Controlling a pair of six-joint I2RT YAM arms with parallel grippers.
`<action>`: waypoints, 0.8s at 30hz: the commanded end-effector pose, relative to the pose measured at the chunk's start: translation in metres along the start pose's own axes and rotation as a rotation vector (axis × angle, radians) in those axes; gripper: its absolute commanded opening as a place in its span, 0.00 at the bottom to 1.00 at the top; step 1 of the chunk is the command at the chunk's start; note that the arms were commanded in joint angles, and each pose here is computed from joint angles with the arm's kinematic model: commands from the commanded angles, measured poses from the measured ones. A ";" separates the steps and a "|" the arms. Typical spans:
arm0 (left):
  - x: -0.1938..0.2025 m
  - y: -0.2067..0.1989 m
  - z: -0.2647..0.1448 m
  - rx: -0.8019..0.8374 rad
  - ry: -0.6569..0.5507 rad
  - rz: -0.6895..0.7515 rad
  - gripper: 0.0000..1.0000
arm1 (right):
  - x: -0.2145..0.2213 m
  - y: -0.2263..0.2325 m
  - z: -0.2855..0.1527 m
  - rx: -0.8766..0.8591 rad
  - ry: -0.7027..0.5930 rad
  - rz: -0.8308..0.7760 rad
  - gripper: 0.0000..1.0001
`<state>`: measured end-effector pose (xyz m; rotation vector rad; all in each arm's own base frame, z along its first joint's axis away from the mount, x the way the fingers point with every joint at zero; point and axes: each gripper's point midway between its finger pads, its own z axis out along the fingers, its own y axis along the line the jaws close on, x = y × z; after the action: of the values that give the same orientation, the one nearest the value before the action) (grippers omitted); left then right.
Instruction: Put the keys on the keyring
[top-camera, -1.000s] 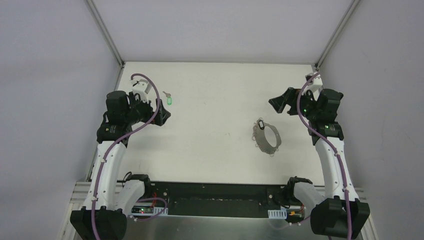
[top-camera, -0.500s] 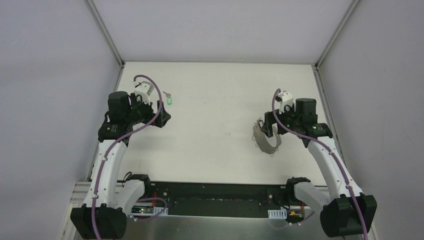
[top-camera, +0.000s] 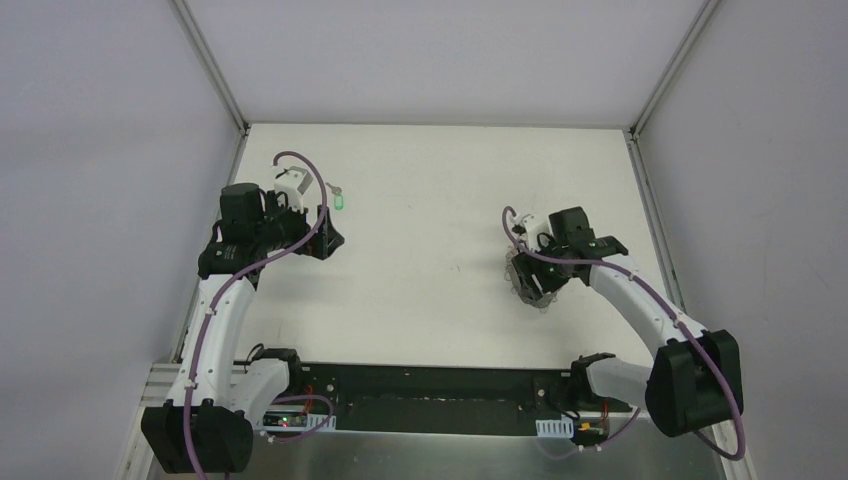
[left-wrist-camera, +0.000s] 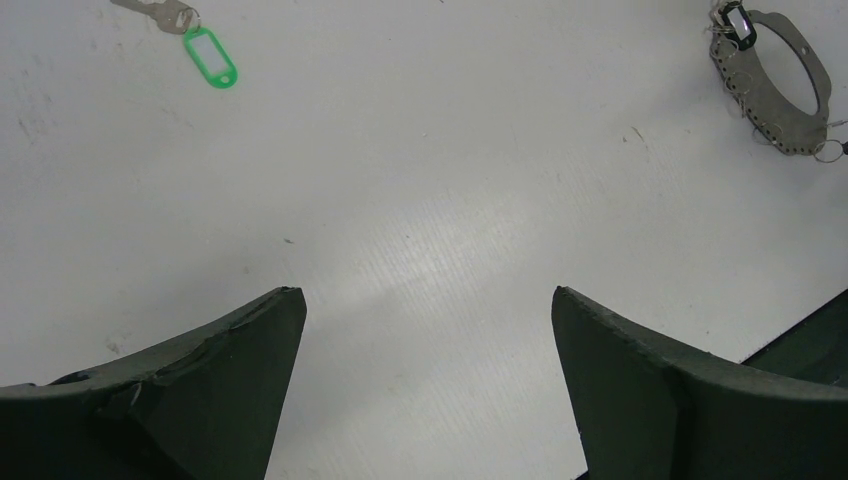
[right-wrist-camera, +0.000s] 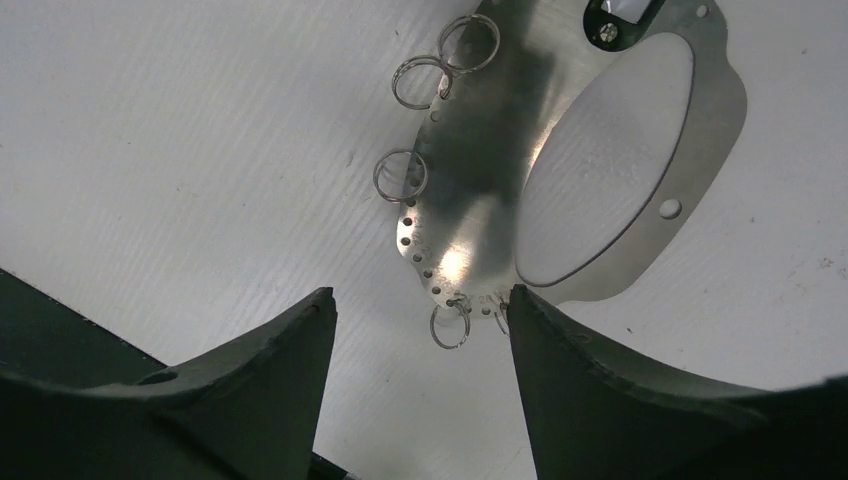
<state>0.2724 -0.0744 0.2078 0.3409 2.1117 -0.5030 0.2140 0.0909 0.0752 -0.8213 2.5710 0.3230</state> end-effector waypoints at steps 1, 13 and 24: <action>-0.007 -0.006 -0.004 0.029 -0.028 0.044 0.97 | -0.014 -0.012 0.004 0.090 -0.007 -0.051 0.64; -0.005 -0.008 0.001 0.058 -0.020 0.039 0.95 | 0.025 -0.040 -0.005 0.164 0.066 -0.079 0.54; -0.005 -0.009 -0.001 0.059 -0.024 0.046 0.94 | 0.043 -0.043 -0.006 0.075 0.115 -0.112 0.42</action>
<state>0.2713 -0.0779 0.2086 0.3716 2.1014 -0.5228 0.2113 0.0300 0.0564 -0.8858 2.6222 0.0864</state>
